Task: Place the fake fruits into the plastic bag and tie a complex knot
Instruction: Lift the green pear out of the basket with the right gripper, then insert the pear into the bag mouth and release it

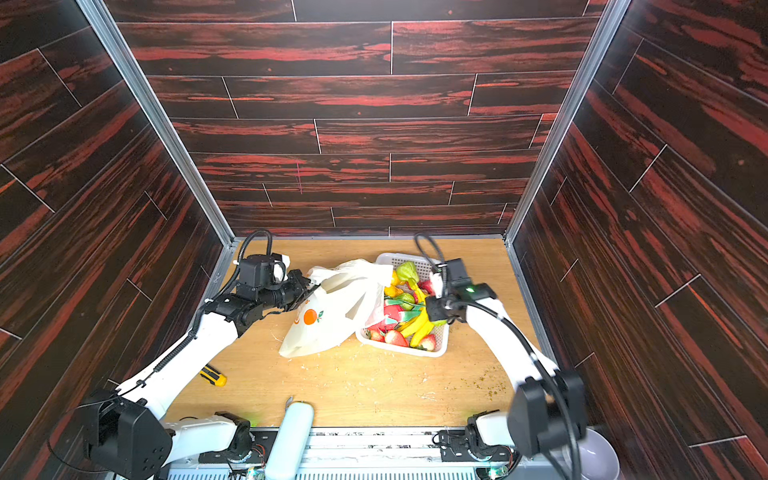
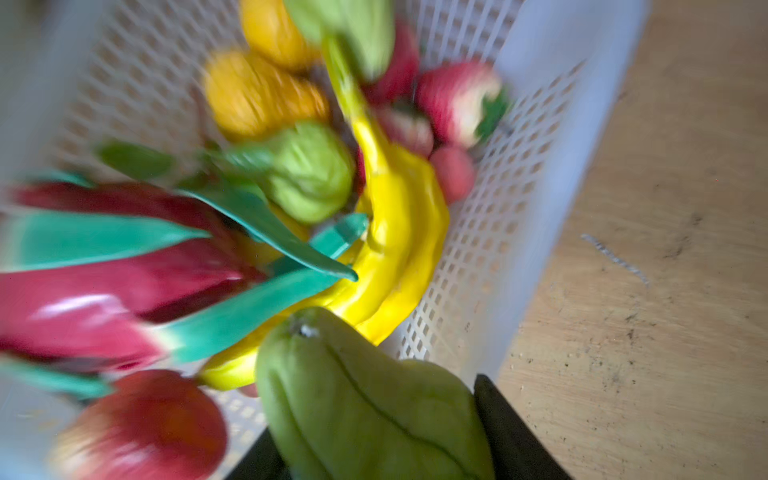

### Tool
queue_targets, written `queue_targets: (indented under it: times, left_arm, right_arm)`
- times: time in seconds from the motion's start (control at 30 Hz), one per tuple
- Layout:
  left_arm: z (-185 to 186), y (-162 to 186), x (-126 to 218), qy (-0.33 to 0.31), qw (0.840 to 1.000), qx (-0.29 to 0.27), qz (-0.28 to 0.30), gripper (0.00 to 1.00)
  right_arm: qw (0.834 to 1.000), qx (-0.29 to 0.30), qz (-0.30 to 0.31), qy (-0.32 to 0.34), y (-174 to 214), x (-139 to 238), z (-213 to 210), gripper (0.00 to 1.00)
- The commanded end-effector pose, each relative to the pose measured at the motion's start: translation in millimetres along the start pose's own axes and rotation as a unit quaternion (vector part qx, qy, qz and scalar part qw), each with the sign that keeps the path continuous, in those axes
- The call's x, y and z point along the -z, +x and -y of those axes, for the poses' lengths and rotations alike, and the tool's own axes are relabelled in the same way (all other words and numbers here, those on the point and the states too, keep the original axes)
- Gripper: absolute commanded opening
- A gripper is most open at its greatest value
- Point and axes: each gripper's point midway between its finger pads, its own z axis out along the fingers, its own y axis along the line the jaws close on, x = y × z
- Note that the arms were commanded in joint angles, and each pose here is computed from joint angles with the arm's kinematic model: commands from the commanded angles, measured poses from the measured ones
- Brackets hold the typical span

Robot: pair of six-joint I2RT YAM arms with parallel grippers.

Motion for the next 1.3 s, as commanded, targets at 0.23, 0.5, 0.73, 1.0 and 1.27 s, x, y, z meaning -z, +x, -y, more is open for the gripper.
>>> queue_targets:
  times: [0.23,0.5,0.73,1.0,1.27]
  left_arm:
    - [5,-1,6,0.015,1.000,-0.006,0.005,0.00]
    - [2,1,5,0.014,1.000,-0.005,0.000,0.00]
    - [2,4,3,0.016,1.000,-0.006,-0.007,0.00]
    - [7,7,0,0.026,0.999,-0.010,-0.025,0.00]
    - [9,9,1,0.029,0.999,-0.014,-0.029,0.00]
  right_arm:
    - [0.975,-0.022,0.123,-0.186,-16,77,-61,0.26]
    - [0.930,-0.040,0.164,-0.328,-25,92,-115,0.25]
    - [0.907,-0.019,0.178,-0.381,-42,88,-157,0.25]
    - [0.897,0.009,0.206,-0.391,-72,72,-193,0.25]
    - [0.896,0.025,0.208,-0.391,-93,49,-214,0.26]
